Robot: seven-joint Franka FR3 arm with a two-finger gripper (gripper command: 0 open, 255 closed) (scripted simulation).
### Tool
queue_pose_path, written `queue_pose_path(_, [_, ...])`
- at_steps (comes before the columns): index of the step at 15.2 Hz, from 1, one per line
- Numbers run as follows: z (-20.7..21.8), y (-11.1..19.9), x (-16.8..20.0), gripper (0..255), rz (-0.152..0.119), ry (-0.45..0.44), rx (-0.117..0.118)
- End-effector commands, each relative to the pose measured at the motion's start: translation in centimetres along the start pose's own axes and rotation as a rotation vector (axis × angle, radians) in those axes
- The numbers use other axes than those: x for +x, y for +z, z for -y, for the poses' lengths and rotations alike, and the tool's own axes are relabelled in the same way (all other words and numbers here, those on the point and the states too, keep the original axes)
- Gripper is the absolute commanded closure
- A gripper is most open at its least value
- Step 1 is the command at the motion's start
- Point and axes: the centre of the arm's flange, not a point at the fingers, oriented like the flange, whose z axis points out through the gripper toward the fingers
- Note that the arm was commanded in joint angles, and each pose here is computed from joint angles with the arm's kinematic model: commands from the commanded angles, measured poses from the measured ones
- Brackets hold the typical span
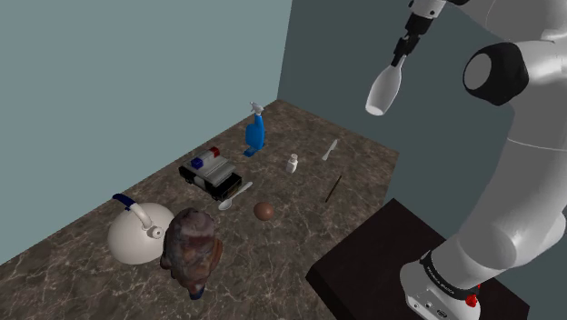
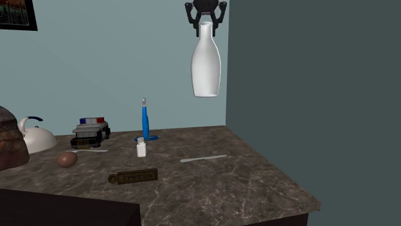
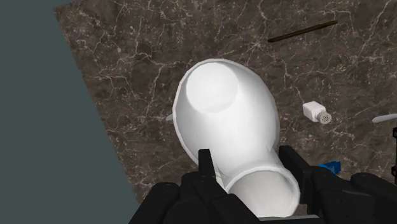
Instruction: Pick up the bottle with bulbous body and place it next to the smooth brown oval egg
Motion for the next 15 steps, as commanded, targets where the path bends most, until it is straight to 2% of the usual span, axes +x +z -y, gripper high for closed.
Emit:
queue_pose_path(1, [2.3, -0.2, -0.2, 255, -0.001, 0.000, 0.000])
queue_pose_path(15, [20.8, -0.3, 0.8, 255, -0.001, 0.000, 0.000])
